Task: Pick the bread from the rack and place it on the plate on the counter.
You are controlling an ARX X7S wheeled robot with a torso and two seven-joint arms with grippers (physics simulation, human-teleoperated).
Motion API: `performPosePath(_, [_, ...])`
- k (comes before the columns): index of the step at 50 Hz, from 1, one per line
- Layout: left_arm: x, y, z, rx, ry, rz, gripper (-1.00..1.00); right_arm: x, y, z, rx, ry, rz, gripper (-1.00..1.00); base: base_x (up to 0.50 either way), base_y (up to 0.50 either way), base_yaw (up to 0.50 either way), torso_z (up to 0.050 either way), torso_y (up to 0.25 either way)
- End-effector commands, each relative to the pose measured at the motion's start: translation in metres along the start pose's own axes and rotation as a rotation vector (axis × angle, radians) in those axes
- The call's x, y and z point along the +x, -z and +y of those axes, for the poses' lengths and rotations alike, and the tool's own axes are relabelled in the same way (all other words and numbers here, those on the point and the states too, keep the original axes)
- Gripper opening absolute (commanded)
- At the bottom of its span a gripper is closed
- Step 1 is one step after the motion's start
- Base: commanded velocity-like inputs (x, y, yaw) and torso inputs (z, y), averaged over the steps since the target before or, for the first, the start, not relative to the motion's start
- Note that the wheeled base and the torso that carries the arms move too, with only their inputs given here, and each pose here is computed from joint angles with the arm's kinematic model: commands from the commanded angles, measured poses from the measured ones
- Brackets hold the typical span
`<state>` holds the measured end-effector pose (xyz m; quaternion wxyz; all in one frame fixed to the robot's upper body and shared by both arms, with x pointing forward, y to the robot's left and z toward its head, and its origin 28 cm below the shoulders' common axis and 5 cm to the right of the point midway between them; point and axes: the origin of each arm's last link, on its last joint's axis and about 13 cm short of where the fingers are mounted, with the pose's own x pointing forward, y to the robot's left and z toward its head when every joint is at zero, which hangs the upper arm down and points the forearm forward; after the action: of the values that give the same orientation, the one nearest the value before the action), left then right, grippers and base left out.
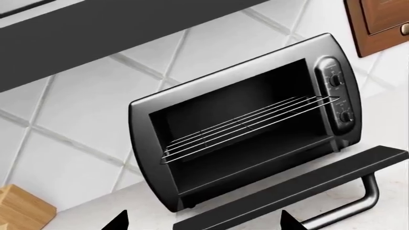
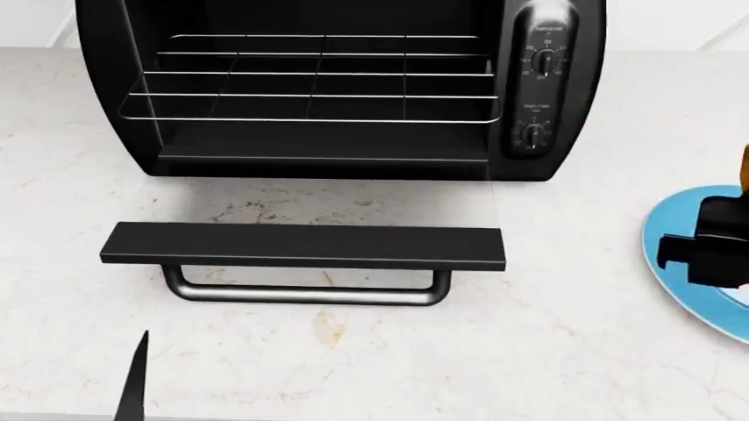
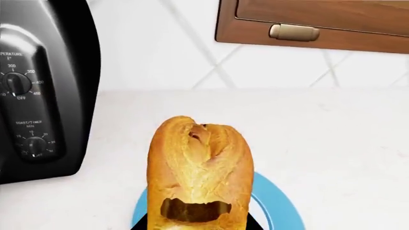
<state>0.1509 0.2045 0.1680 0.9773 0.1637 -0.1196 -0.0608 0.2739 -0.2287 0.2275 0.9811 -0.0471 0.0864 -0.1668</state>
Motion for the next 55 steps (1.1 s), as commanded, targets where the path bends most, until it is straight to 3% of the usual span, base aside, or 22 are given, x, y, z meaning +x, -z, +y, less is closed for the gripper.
performPosePath(1, [0.001,-0.001,-0.001,0.004,0.004,0.001,1.00,0.023,-0.006,0.003,-0.037,-0.003,0.030,-1.00,0.00,0.00,0.00,0.000,0.000])
performPosePath(25, [0.001,-0.002,-0.002,0.013,0.009,0.004,1.00,0.041,0.019,-0.001,0.003,0.023,0.140,-1.00,0.00,0.00,0.00,0.000,0.000])
performPosePath(39, [0.002,-0.003,-0.004,0.022,0.012,0.009,1.00,0.059,0.020,0.000,0.039,0.014,0.184,-1.00,0.00,0.00,0.00,0.000,0.000])
performPosePath(55, [0.003,-0.004,-0.007,0.030,0.021,0.017,1.00,0.069,0.015,-0.012,0.059,0.051,0.201,-1.00,0.00,0.00,0.00,0.000,0.001])
